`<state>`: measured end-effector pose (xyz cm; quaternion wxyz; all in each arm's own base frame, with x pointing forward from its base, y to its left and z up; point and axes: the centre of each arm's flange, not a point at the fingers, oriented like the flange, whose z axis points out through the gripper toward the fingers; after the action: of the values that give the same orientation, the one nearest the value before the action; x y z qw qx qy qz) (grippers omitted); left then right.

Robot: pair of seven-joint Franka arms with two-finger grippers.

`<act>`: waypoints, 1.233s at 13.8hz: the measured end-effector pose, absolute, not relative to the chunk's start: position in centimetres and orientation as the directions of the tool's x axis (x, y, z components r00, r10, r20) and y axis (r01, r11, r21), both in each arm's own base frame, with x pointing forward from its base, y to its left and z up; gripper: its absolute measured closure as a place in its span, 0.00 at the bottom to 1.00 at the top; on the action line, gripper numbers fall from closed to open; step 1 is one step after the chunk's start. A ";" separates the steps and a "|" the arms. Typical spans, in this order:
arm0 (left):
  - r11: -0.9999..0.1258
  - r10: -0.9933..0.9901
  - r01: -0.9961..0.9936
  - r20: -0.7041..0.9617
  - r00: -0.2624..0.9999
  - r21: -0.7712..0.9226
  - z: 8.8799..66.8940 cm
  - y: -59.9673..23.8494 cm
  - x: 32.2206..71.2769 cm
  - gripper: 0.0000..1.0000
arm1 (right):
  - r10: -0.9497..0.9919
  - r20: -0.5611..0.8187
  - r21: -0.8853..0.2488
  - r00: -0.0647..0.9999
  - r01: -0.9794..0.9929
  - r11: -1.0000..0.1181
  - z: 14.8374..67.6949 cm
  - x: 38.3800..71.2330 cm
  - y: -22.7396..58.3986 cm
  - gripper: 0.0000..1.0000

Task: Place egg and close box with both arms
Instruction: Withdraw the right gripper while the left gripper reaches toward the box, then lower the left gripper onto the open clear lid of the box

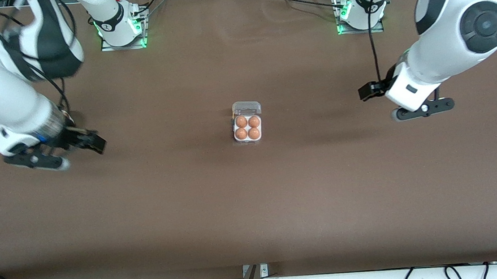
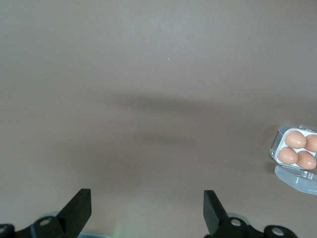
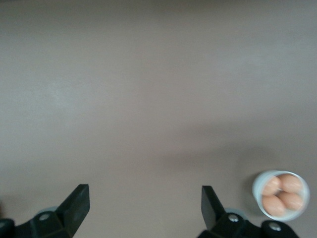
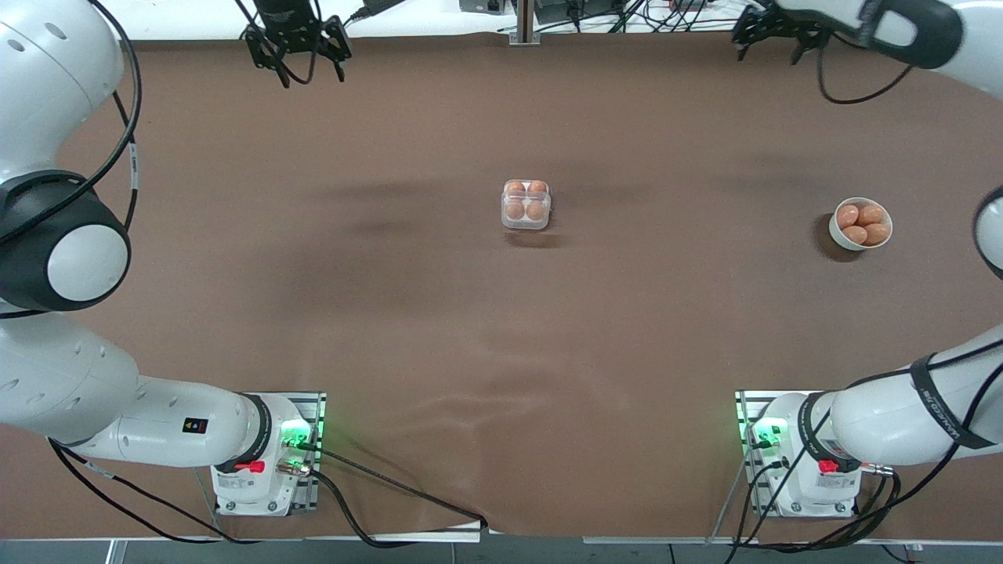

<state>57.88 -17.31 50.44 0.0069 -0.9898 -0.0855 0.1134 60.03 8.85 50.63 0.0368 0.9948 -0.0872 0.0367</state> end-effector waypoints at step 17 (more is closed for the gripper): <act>-0.984 0.130 0.050 -0.496 0.859 -0.170 34.0 -33.6 52.3 0.70 | -0.035 -0.014 0.043 0.999 -0.034 -0.998 61.1 54.3 0.5 0.00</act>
<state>52.28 -33.56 34.00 0.0760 -0.9610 -0.0468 0.2618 54.26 0.46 61.10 0.0212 0.9996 -0.0174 -0.0073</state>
